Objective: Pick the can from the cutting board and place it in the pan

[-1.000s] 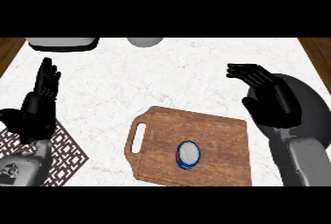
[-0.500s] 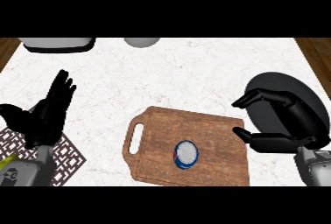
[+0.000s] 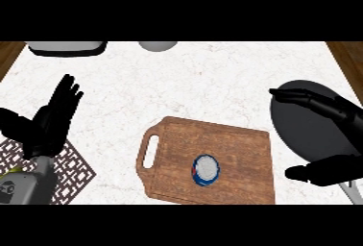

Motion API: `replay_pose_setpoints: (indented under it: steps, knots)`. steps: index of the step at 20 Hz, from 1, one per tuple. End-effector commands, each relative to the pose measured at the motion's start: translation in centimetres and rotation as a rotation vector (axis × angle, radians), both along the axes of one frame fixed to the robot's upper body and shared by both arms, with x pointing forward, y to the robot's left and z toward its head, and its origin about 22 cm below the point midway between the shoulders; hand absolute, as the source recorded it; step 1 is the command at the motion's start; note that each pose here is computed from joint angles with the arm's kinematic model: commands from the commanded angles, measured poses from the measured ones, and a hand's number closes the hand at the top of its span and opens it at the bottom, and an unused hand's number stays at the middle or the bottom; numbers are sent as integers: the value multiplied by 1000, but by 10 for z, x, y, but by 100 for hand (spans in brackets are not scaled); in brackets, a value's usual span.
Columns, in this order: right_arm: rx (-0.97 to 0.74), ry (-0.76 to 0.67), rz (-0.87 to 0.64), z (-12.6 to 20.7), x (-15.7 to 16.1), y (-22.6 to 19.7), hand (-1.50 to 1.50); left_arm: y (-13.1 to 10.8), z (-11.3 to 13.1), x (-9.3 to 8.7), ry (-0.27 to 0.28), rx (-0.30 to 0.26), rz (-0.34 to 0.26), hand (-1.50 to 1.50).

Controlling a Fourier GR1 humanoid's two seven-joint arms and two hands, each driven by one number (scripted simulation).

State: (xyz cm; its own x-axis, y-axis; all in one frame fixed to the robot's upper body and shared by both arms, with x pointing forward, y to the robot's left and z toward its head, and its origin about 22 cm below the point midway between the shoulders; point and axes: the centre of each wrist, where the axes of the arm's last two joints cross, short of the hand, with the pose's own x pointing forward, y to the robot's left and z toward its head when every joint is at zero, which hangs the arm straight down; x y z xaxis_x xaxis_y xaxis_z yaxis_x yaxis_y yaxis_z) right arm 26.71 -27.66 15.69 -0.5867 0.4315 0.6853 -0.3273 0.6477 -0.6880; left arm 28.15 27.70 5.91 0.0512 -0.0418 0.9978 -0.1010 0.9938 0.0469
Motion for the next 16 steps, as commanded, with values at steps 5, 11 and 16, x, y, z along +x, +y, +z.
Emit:
replay_pose_setpoints:
  steps: [5,11,16]
  knots:
    - [-388,-43,34,32,0,52,-150,-8,-9,-6,1,-9,-32,0]
    - [-607,30,94,25,6,103,-150,7,-3,-5,10,-22,-22,0]
    - [-882,163,184,3,3,128,-150,-16,-15,-7,0,-11,-19,0]
